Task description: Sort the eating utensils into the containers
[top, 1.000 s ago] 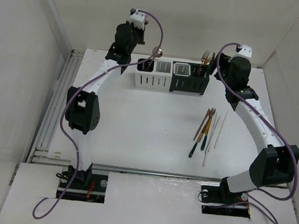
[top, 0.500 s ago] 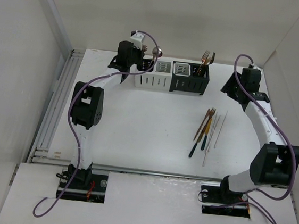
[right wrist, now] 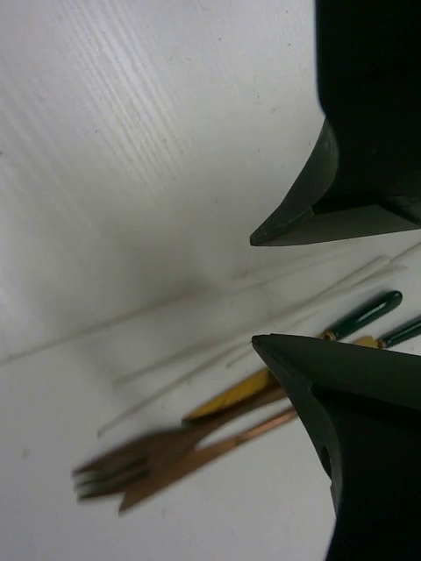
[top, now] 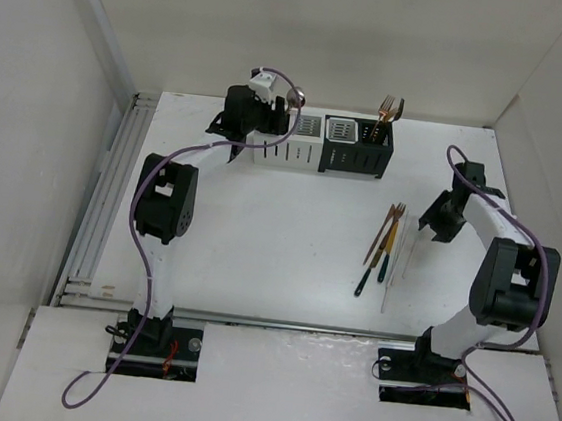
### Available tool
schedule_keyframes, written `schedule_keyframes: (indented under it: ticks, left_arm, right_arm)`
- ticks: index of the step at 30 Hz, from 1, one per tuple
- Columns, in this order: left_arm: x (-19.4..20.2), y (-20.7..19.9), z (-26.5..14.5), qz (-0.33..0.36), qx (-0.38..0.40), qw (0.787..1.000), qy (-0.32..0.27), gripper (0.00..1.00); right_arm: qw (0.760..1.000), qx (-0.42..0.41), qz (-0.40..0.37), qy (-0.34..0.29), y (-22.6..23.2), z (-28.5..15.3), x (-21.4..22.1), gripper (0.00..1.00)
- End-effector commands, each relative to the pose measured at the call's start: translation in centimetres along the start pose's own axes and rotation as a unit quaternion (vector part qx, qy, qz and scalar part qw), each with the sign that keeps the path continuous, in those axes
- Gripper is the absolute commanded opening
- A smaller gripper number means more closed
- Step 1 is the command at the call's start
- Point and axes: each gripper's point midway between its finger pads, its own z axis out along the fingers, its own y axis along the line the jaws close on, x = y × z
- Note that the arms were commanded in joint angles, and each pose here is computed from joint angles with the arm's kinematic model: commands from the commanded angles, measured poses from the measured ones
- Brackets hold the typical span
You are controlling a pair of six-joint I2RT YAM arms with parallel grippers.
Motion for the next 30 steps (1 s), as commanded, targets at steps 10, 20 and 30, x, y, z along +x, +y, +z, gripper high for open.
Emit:
schedule_keyframes:
  ticks: [10, 20, 30]
  left_arm:
    - [-11.2, 2.3, -7.0, 0.014, -0.102, 0.994, -0.024, 0.67]
    - [-9.3, 2.5, -10.5, 0.021, -0.123, 0.992, 0.004, 0.67]
    - [-8.6, 3.7, -12.8, 0.029, -0.134, 0.990, 0.016, 0.67]
  right_arm:
    - [0.994, 0.056, -0.062, 0.076, -2.4, 6.0, 1.6, 0.47]
    - [0.989, 0.074, -0.088, 0.091, -3.1, 6.4, 1.5, 0.00]
    - [0.948, 0.099, -0.095, -0.286, 2.0, -12.0, -13.9, 0.00]
